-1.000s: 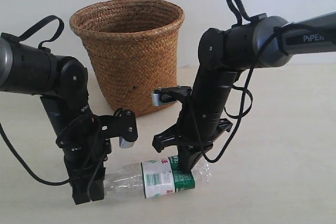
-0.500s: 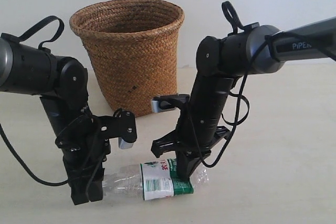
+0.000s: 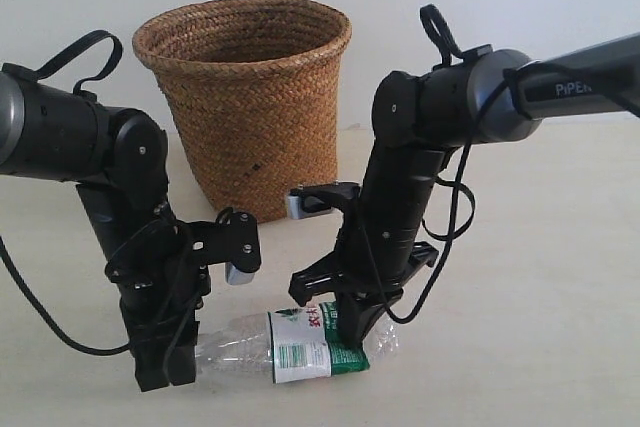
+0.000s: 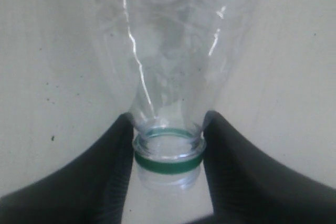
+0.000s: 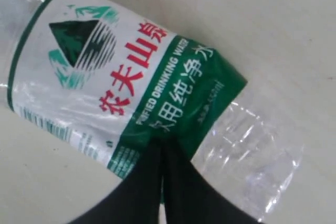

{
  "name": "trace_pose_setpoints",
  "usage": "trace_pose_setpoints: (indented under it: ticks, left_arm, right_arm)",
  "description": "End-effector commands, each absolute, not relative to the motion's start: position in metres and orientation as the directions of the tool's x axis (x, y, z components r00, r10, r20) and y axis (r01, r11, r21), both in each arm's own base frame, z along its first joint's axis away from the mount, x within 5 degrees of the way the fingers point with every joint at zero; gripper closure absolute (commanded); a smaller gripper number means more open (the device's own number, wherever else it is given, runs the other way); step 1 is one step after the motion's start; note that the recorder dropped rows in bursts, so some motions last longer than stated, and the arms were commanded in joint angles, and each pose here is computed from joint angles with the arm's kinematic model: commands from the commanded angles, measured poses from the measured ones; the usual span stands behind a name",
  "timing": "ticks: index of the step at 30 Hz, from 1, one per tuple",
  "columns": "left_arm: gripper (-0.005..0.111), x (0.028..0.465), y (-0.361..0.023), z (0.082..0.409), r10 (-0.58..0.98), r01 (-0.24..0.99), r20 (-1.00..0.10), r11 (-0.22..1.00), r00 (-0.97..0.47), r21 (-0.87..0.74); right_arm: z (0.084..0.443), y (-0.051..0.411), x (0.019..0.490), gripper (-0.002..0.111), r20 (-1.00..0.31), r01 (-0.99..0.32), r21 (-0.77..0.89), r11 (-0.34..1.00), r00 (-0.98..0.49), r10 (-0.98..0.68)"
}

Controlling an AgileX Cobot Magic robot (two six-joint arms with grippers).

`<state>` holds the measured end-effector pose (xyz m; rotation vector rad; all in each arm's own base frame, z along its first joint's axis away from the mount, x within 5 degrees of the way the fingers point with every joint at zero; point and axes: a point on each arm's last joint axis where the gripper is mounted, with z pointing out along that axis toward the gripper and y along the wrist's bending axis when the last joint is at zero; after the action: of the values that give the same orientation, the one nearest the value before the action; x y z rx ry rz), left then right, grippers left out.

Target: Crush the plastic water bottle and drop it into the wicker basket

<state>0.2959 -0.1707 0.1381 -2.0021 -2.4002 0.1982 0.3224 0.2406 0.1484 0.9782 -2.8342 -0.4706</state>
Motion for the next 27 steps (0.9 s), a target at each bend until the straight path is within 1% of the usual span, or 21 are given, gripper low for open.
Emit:
trace_pose_setpoints:
  ticks: [1,4,6,8,12,15,18,20,27]
  left_arm:
    - [0.103,0.295,-0.174,0.135,0.979,0.977,-0.075,0.181,-0.190,-0.112]
    - [0.103,0.295,-0.174,0.135,0.979,0.977,-0.075,0.181,-0.190,-0.112]
    - [0.103,0.295,-0.174,0.135,0.979,0.977,-0.074,0.180,-0.189,-0.111]
    - [0.103,0.295,-0.174,0.135,0.979,0.977,-0.074,0.180,-0.189,-0.111]
    - [0.103,0.295,-0.174,0.135,0.979,0.977,-0.074,0.180,-0.189,-0.111]
    - [0.103,0.295,-0.174,0.135,0.979,0.977,-0.074,0.180,-0.189,-0.111]
    - [0.103,0.295,-0.174,0.135,0.979,0.977,-0.074,0.180,-0.189,-0.111]
    - [0.103,0.294,-0.174,0.135,0.979,0.977,-0.072,0.180,-0.189,-0.113]
    - [0.103,0.294,-0.173,0.135,0.979,0.977,-0.071,0.182,-0.191,-0.115]
  right_arm:
    - [0.175,0.232,0.320,0.108,-0.076,-0.646,0.253,0.720,-0.755,-0.651]
    - [0.205,0.229,0.313,0.108,-0.136,-0.690,0.246,0.680,-0.719,-0.681]
    - [0.217,0.226,0.307,0.108,-0.141,-0.730,0.248,0.637,-0.678,-0.722]
    - [0.222,0.225,0.304,0.108,-0.136,-0.733,0.252,0.632,-0.674,-0.726]
    - [0.219,0.231,0.304,0.108,-0.147,-0.705,0.283,0.650,-0.702,-0.697]
    - [0.215,0.242,0.302,0.108,-0.180,-0.716,0.280,0.640,-0.694,-0.697]
    - [0.208,0.254,0.297,0.108,-0.178,-0.735,0.276,0.620,-0.673,-0.718]
    - [0.204,0.259,0.296,0.108,-0.180,-0.727,0.276,0.629,-0.682,-0.709]
    - [0.193,0.262,0.298,0.108,-0.164,-0.708,0.287,0.646,-0.700,-0.695]
